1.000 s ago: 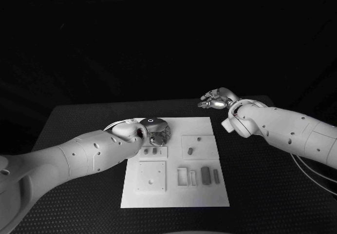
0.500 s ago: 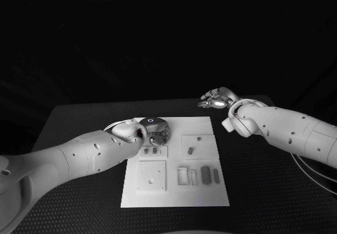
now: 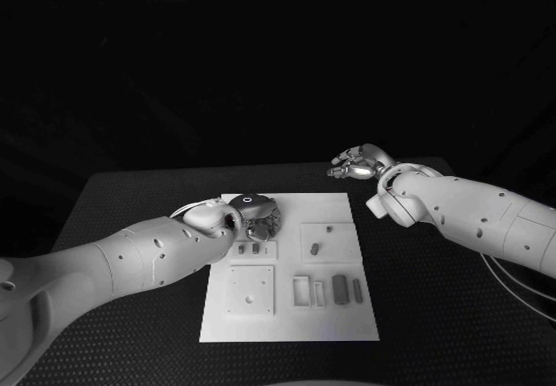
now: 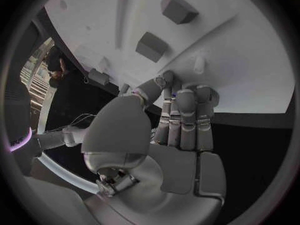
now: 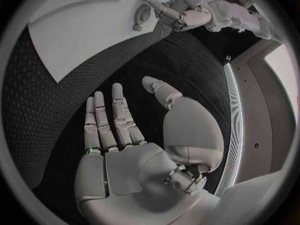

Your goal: Assemble the parts on the task board

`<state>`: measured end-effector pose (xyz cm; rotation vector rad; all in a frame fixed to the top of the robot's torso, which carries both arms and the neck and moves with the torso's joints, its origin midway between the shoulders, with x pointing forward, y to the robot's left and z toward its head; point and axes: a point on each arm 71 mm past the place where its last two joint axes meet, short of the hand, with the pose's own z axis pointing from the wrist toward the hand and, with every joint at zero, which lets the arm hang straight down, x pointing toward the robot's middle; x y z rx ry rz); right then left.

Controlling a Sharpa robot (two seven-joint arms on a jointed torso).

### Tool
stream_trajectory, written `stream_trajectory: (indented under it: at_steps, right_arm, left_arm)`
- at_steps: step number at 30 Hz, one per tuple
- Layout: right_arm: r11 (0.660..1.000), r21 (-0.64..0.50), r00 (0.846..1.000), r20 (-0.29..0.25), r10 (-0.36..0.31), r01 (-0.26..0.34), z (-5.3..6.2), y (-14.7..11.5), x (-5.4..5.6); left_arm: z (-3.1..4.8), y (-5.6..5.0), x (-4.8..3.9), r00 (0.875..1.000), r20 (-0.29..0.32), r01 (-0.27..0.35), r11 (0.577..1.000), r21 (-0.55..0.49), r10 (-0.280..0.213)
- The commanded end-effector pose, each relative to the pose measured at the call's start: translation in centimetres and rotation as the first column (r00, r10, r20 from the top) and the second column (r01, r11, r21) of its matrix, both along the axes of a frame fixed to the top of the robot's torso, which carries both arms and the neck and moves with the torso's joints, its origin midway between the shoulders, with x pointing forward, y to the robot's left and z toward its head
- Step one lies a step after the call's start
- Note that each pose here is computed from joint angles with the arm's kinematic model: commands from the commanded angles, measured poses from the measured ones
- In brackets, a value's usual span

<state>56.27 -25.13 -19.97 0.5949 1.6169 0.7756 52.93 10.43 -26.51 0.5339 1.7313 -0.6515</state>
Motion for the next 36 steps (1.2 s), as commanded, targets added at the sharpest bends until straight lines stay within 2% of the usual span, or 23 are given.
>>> stream_trajectory:
  at_steps: [1,4,8,15,19,22,28,36]
  right_arm:
    - [1.0,-0.003,1.0,0.007,0.015,-0.015,0.0,0.2,0.0]
    - [1.0,-0.003,1.0,0.007,0.015,-0.015,0.0,0.2,0.0]
    - [1.0,-0.004,1.0,0.007,0.015,-0.014,0.0,0.2,0.0]
    - [1.0,-0.004,1.0,0.008,0.013,-0.013,0.0,0.1,0.0]
    - [1.0,-0.005,1.0,0.007,0.01,-0.01,0.1,-0.1,-0.1]
    - [1.0,-0.005,1.0,0.007,0.01,-0.01,0.1,-0.2,-0.1]
    - [1.0,-0.006,1.0,0.006,0.007,-0.007,0.1,-0.4,-0.1]
    - [1.0,-0.007,1.0,0.006,0.005,-0.005,0.1,-0.5,-0.2]
  left_arm:
    - [-0.97,0.6,-0.29,1.0,-0.021,-0.014,0.999,0.037,0.015]
    - [-0.79,0.7,-0.36,1.0,-0.013,-0.016,1.0,0.019,0.016]
    - [-0.15,1.0,-0.26,1.0,-0.005,-0.028,1.0,-0.013,0.027]
    - [2.01,1.1,0.22,0.999,0.001,-0.051,0.995,-0.091,0.051]
    - [2.65,1.6,0.18,0.998,-0.009,-0.062,0.992,-0.11,0.061]
    - [2.79,2.0,0.07,0.997,-0.024,-0.069,0.991,-0.114,0.067]
    - [2.49,3.4,-0.08,0.995,-0.059,-0.086,0.993,-0.085,0.081]
    - [2.4,5.2,-0.04,0.991,-0.067,-0.117,0.991,-0.071,0.112]
